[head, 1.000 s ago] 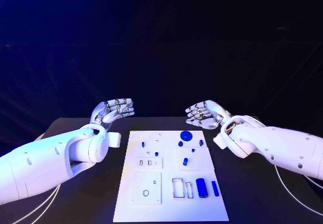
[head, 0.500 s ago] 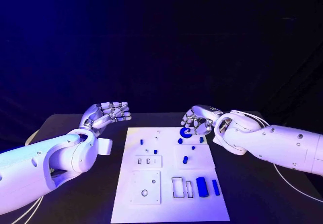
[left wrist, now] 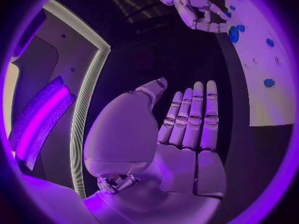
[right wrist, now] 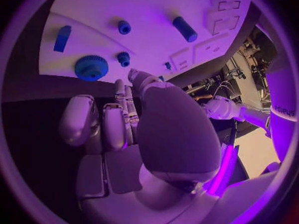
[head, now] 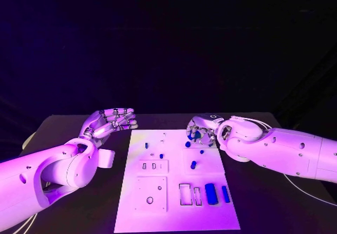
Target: Assemble the parts on the task board
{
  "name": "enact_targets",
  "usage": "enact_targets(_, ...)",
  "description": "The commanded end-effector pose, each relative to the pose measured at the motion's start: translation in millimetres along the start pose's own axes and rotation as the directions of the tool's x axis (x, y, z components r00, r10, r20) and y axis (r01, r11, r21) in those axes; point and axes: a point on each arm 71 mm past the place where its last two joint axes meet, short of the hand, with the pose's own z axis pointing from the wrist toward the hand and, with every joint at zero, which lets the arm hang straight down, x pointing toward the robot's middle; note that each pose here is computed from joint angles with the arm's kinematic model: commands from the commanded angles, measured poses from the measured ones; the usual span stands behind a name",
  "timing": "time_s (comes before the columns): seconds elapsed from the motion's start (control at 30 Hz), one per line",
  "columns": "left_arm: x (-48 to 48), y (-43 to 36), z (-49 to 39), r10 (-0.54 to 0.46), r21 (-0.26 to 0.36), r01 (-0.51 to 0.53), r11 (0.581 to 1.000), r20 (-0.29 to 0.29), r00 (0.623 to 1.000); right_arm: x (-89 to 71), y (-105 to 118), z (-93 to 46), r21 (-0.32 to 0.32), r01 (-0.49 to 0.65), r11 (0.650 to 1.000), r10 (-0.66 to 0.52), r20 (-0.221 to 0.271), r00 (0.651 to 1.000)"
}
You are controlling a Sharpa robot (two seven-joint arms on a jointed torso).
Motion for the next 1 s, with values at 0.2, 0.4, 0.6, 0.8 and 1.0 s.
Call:
enact_targets(0.2,3.0,-2.1,-0.3,-0.008,0.006,0.008,1.000,-0.029,1.000,3.1,2,1.7,0.017,0.056,0.998,-0.056,-0.023,0.998)
enact_targets(0.4,2.6,-2.2,-0.6,-0.009,0.004,0.009,1.000,-0.029,1.000,8.8,2,2.6,0.022,0.058,0.998,-0.057,-0.050,0.997)
enact_targets(0.6,2.0,-2.9,-1.0,-0.009,0.004,0.009,1.000,-0.028,1.000,12.6,1,4.3,0.030,0.060,0.998,-0.058,-0.063,0.996)
enact_targets(0.8,2.3,-3.3,-1.0,-0.011,0.004,0.011,1.000,-0.030,1.000,14.9,1,8.0,0.037,0.068,0.997,-0.066,-0.064,0.996)
enact_targets(1.0,2.6,-3.5,-1.0,-0.012,0.003,0.012,1.000,-0.031,0.999,16.8,4,11.2,0.033,0.071,0.997,-0.069,-0.066,0.995)
